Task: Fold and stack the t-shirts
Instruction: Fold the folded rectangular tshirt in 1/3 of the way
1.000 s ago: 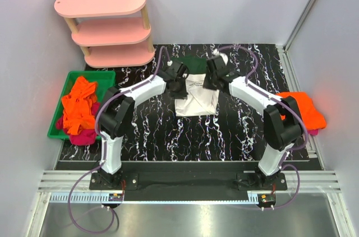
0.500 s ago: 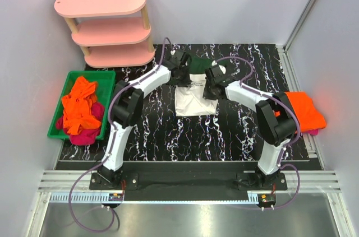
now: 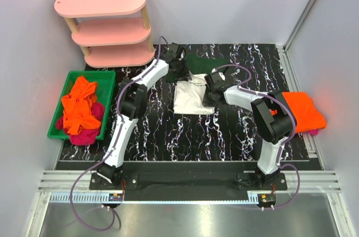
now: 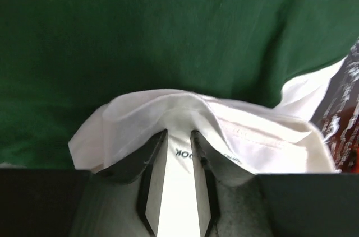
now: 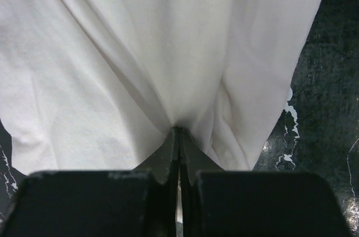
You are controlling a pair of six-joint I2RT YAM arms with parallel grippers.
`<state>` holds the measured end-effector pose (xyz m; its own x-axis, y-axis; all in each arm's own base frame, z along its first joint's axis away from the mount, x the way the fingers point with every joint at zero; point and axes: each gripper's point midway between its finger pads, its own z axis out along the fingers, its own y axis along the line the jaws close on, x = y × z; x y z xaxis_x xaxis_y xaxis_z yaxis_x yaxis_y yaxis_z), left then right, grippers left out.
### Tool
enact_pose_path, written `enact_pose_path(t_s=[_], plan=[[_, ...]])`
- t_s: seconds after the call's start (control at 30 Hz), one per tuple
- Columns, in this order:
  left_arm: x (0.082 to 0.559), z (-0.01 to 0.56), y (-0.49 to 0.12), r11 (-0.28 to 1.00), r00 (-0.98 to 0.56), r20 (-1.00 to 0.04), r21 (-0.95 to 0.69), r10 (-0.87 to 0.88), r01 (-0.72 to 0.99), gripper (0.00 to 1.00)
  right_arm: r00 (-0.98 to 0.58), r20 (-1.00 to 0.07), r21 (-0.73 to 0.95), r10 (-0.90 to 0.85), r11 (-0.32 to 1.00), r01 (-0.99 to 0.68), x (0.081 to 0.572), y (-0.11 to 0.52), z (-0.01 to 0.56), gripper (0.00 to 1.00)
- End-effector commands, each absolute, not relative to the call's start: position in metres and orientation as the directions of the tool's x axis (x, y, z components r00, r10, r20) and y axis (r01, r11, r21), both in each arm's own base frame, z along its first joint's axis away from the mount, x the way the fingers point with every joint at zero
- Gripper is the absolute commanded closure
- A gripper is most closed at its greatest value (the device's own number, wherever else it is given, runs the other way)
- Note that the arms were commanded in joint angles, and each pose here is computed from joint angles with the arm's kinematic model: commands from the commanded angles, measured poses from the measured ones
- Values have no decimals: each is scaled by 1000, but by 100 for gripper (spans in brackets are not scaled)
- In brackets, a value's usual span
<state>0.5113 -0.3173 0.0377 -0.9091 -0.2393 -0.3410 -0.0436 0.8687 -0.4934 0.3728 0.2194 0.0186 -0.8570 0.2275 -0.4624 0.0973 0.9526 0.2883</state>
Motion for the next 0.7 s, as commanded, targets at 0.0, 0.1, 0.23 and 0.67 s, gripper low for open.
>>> enact_pose_path(t_s=[0.0, 0.1, 0.23, 0.67], plan=[[544, 49, -310, 837, -875, -377, -544, -304, -57, 67, -904, -383, 232, 189, 967, 104, 338, 207, -1, 100], [548, 54, -309, 829, -870, -382, -557, -311, -51, 65, -907, -380, 219, 182, 970, 103, 336, 204, -4, 100], [543, 82, -310, 822, -855, -421, -570, -302, -10, 66, -886, -419, 231, 199, 967, 109, 346, 206, 10, 100], [453, 119, -285, 835, -841, -460, -549, -285, 17, 67, -797, -558, 349, 229, 937, 24, 433, 257, 91, 95]])
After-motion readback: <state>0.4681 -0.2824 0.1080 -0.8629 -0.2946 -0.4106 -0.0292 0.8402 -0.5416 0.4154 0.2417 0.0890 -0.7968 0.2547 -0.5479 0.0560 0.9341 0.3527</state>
